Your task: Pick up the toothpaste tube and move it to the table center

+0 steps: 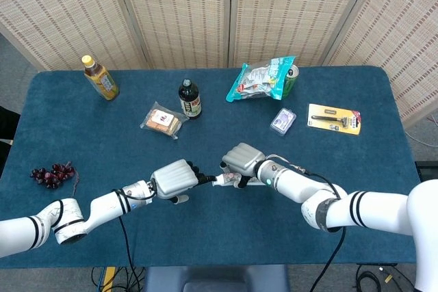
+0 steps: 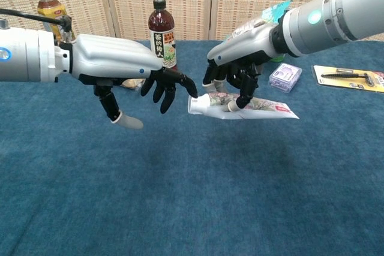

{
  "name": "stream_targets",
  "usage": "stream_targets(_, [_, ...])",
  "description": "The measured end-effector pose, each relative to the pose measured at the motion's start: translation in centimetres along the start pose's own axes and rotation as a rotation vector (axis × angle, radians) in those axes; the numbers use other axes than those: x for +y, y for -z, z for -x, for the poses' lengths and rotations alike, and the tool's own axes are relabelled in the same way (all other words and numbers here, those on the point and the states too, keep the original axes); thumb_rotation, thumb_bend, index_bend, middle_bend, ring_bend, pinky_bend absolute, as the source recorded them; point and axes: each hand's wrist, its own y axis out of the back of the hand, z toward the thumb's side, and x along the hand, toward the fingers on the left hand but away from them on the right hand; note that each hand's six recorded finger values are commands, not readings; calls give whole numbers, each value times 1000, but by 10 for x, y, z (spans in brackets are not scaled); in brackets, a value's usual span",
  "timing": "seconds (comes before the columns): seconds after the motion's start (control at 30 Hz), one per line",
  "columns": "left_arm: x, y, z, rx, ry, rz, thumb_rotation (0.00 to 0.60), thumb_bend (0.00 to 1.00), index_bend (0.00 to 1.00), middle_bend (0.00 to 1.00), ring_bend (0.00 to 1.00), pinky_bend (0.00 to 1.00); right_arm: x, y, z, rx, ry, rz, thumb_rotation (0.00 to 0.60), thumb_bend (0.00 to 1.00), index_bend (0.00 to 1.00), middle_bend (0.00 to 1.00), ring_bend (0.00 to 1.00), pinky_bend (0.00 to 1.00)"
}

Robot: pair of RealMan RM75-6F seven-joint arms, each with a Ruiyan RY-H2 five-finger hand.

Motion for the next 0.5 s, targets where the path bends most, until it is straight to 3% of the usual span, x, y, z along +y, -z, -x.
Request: stream_targets(0.5, [-6,2,-1,16,22,-42,600,269,163,405,374,412,-1,1,1,7,14,5,600,1000,977,843,738,618])
